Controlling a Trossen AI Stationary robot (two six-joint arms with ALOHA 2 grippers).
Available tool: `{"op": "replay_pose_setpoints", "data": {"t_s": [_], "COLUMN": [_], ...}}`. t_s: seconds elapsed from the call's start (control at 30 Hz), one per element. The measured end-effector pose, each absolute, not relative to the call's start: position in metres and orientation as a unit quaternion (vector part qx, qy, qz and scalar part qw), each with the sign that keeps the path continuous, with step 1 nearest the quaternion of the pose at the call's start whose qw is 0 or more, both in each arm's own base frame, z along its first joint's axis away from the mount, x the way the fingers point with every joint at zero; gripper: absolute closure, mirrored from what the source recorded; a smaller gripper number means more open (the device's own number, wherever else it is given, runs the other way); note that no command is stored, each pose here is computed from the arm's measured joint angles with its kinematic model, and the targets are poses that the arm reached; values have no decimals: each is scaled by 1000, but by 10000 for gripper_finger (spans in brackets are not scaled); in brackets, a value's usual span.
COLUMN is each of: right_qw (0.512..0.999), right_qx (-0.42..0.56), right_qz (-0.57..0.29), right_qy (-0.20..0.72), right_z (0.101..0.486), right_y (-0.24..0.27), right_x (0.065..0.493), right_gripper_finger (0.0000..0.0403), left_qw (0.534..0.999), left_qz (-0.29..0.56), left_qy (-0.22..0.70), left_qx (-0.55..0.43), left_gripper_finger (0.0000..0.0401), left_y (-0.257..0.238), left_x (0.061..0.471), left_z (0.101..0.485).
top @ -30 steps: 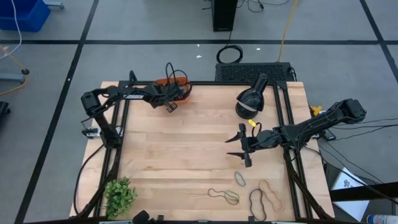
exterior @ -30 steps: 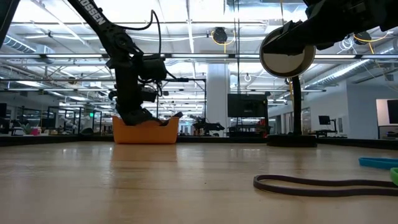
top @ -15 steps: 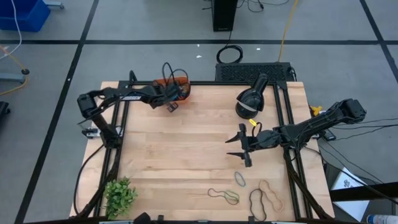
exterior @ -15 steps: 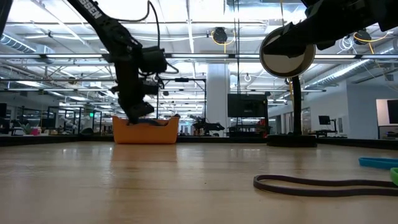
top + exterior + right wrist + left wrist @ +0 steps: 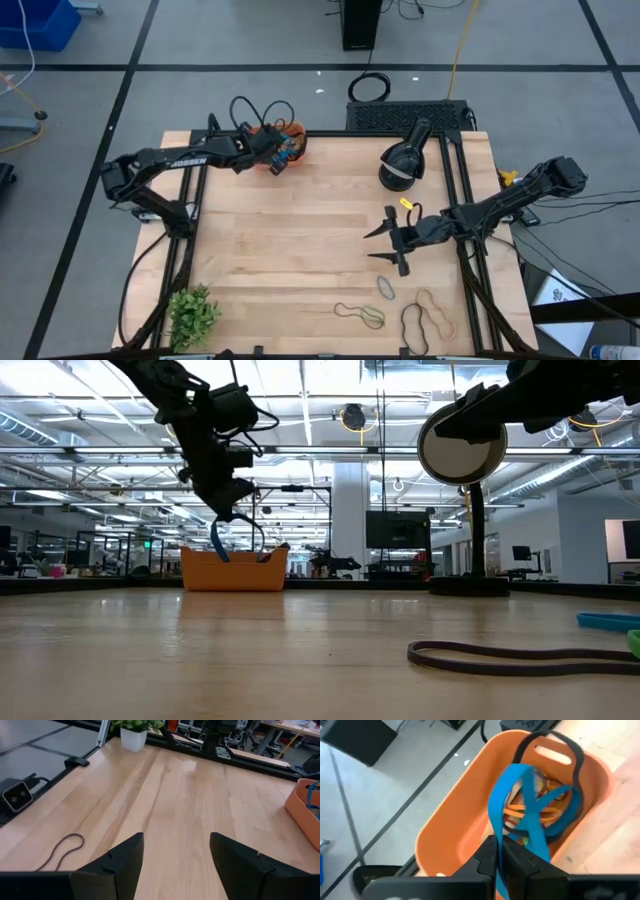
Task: Pick and place rubber bands into bin
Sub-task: Put the top blue rubber band into the orange container
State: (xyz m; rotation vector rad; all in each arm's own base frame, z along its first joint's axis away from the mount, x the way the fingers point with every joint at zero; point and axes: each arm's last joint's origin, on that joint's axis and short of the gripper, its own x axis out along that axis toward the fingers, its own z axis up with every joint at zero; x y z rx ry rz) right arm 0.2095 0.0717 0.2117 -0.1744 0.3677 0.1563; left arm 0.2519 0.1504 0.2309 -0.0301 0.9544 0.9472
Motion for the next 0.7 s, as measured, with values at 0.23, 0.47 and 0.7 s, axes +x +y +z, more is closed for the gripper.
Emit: {"op": "replay_pose_setpoints", "data": {"t_s": [0.23,0.47,0.7], "right_qw": [976,974,972], "right_qx": [-85,-89,-91], "right_qz": [76,77,77], "right_qy": [183,195,203], "right_z": [212,209,208], "right_y": [72,71,71], "right_x": [210,209,208], "right_gripper_finger": [179,179,179], "left_qw": [774,787,786], "left_qz": [449,441,447], "left_qy": [445,429,424], "left_qx": [-36,-51,-63], "left_gripper_finger": [370,370,317], "left_y": [160,164,167], "left_x": [251,253,252], "left_z": [223,223,223]}}
